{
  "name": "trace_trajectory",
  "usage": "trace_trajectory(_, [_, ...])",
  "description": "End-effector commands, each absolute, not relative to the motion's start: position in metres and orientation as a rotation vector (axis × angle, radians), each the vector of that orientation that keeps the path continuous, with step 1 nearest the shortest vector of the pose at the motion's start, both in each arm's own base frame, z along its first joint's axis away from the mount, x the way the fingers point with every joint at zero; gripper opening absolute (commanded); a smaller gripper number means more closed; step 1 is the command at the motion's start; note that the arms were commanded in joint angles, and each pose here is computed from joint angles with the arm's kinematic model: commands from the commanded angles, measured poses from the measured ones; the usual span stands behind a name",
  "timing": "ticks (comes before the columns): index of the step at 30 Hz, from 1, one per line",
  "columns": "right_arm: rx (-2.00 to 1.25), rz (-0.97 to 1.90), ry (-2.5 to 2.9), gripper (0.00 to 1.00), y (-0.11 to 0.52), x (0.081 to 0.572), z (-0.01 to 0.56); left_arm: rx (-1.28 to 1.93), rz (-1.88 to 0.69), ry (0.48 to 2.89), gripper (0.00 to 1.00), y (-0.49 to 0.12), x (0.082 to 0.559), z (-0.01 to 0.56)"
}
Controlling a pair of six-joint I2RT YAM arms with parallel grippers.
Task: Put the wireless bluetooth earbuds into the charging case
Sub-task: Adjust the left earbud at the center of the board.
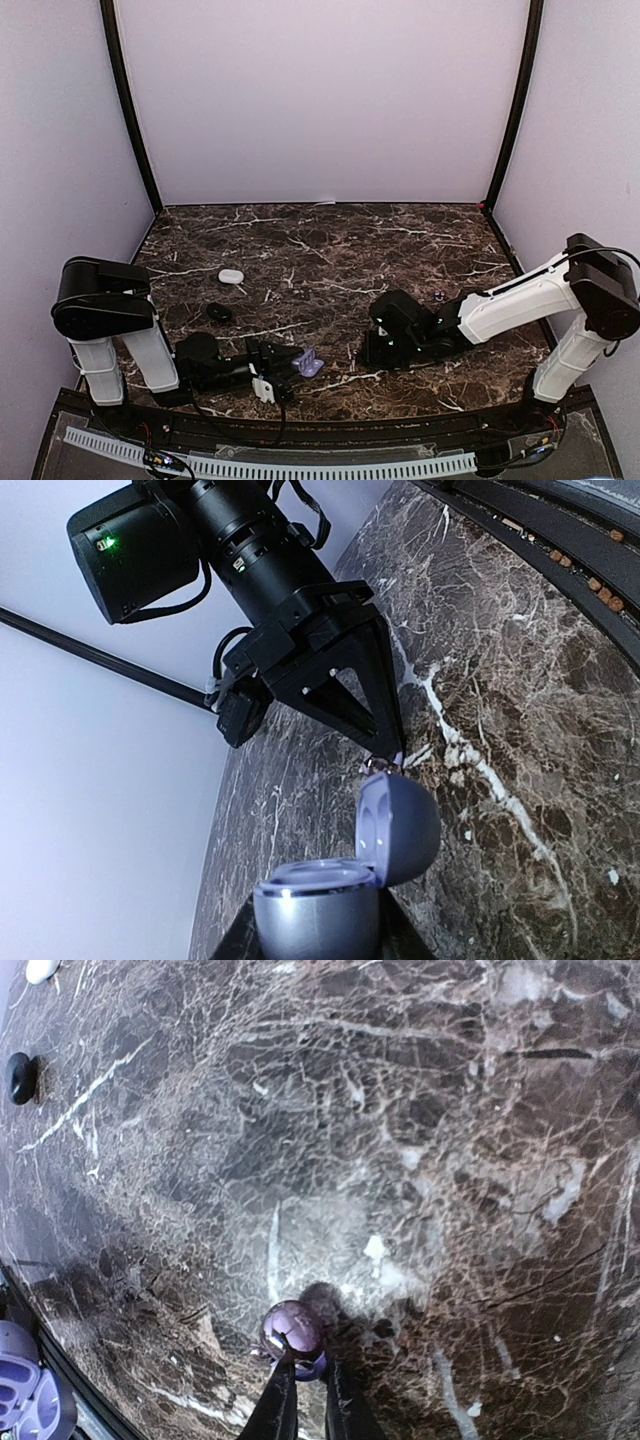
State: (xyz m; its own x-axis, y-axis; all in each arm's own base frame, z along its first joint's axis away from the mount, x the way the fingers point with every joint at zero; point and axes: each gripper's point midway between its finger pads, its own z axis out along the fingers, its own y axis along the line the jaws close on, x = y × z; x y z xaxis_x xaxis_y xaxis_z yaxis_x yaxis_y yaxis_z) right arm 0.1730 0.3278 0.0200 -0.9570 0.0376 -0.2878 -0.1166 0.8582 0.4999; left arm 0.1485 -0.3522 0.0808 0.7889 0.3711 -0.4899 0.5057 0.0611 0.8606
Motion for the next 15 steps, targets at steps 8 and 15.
trace_trajectory(8, [-0.095, 0.53, 2.715, 0.12, 0.317, 0.193, 0.018, 1.338, -0.101, 0.615, 0.02, -0.35, 0.151, 0.143])
trace_trajectory(15, [-0.104, 0.533, 2.702, 0.12, 0.316, 0.2, 0.021, 1.339, -0.105, 0.617, 0.02, -0.35, 0.15, 0.143])
